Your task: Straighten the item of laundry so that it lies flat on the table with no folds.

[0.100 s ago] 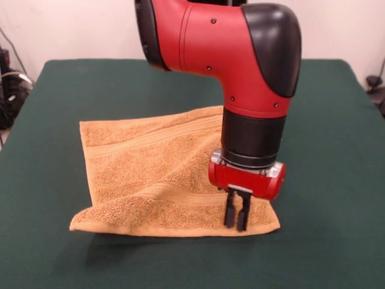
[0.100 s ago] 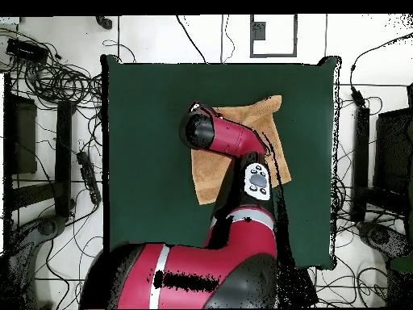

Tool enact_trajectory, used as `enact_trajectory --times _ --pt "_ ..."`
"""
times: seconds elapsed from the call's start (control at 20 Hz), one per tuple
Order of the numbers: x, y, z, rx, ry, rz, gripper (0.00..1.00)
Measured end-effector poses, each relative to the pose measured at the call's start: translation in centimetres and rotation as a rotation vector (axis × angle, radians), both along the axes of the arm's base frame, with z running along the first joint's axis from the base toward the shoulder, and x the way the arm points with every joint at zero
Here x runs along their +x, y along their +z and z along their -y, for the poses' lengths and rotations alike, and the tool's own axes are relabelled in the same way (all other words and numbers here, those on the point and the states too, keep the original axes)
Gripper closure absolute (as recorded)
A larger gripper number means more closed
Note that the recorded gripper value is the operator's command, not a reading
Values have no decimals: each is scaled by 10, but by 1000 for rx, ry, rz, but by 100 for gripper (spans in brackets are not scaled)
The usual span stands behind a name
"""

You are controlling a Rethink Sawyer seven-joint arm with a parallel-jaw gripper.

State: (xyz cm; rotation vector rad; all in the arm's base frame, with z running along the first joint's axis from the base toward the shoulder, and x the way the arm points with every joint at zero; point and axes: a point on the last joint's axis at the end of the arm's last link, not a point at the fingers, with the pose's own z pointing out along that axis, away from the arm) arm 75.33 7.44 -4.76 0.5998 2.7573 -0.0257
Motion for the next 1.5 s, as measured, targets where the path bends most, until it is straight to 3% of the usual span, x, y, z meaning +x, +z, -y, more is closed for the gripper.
enact_trajectory --times 0.3,0.7,1.35,1.4,1.5 --pt "-5 2 -8 -40 20 -5 0" --pt "-6 -3 -20 -26 12 -9 0" --pt "2 -6 -18 -18 -2 2 0" --pt "3 -6 -16 -19 -3 3 100" --pt "3 -7 -15 -19 -5 4 100"
